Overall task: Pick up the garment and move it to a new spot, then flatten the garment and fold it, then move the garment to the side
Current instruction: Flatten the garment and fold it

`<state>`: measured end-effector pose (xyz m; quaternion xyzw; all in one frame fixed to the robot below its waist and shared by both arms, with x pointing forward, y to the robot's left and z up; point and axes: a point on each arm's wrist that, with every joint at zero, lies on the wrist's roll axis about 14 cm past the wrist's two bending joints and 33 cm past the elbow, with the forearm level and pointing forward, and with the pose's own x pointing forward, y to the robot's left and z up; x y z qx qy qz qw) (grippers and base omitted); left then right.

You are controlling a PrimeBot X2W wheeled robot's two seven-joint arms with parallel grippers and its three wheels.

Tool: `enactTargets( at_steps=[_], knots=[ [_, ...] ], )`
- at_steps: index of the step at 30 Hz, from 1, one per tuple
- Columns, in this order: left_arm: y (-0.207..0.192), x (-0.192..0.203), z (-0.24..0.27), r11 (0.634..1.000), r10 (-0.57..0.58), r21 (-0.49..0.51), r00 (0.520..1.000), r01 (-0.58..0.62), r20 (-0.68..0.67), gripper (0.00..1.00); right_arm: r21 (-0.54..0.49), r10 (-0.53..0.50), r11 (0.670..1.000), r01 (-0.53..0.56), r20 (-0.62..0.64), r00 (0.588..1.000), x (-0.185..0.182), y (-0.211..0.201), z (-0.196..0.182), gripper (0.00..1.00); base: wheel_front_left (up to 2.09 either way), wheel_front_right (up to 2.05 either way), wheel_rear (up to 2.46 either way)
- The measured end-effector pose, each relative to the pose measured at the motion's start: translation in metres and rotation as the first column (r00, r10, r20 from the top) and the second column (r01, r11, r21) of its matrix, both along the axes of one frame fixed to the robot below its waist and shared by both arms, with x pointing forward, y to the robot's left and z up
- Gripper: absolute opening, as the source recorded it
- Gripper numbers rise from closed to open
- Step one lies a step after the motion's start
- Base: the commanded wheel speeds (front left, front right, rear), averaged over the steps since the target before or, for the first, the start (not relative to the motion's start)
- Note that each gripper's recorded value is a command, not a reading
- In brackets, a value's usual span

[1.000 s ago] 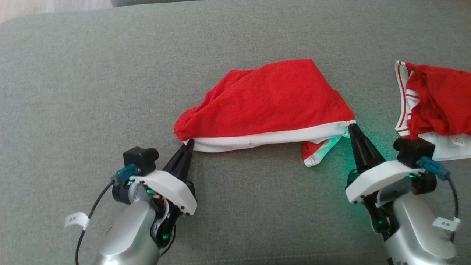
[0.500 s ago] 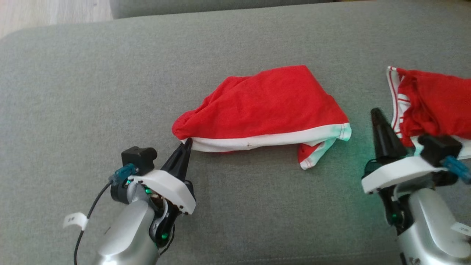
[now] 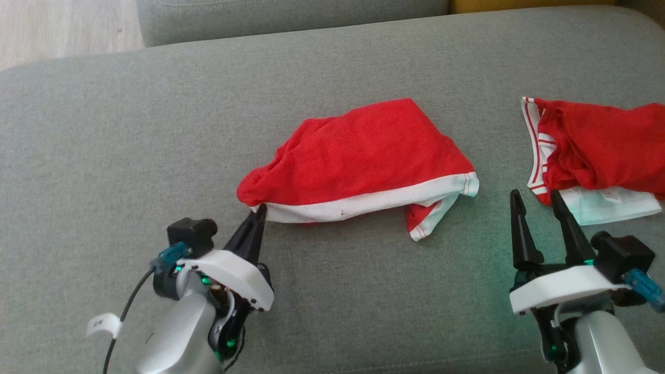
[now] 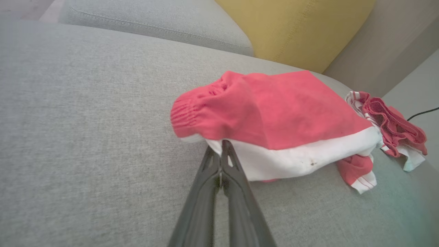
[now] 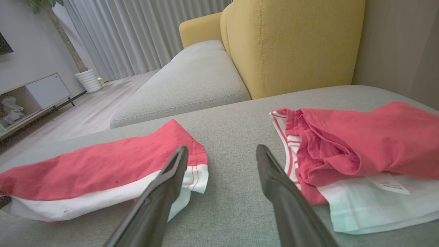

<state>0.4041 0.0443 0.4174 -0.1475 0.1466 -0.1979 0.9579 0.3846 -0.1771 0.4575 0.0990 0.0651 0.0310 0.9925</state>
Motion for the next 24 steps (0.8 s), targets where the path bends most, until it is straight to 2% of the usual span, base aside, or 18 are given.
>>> enactTargets(
  at_steps=[1, 11, 17, 24],
  knots=[
    [0.002, 0.000, 0.001, 1.000, 0.013, -0.002, 1.000, -0.013, 0.001, 1.00, -0.002, -0.003, 1.000, 0.003, 0.001, 1.000, -0.001, -0.001, 0.000, 1.00, 0.00, 0.00, 0.00],
    [0.031, -0.006, 0.011, 0.992, 0.124, -0.023, 0.992, -0.123, 0.027, 1.00, 0.015, 0.024, 1.000, -0.024, 0.026, 0.999, 0.001, 0.012, 0.008, 1.00, 0.00, 0.00, 0.00],
    [0.049, -0.030, 0.007, 0.980, 0.194, -0.039, 0.981, -0.193, 0.008, 1.00, 0.022, 0.048, 0.999, -0.048, -0.001, 0.999, -0.008, 0.022, 0.000, 1.00, 0.00, 0.00, 0.00],
    [0.054, -0.039, 0.005, 0.977, 0.210, -0.042, 0.978, -0.210, 0.006, 1.00, 0.027, 0.062, 0.998, -0.061, -0.049, 0.997, -0.005, 0.026, -0.012, 1.00, 0.00, 0.00, 0.00]
  ],
)
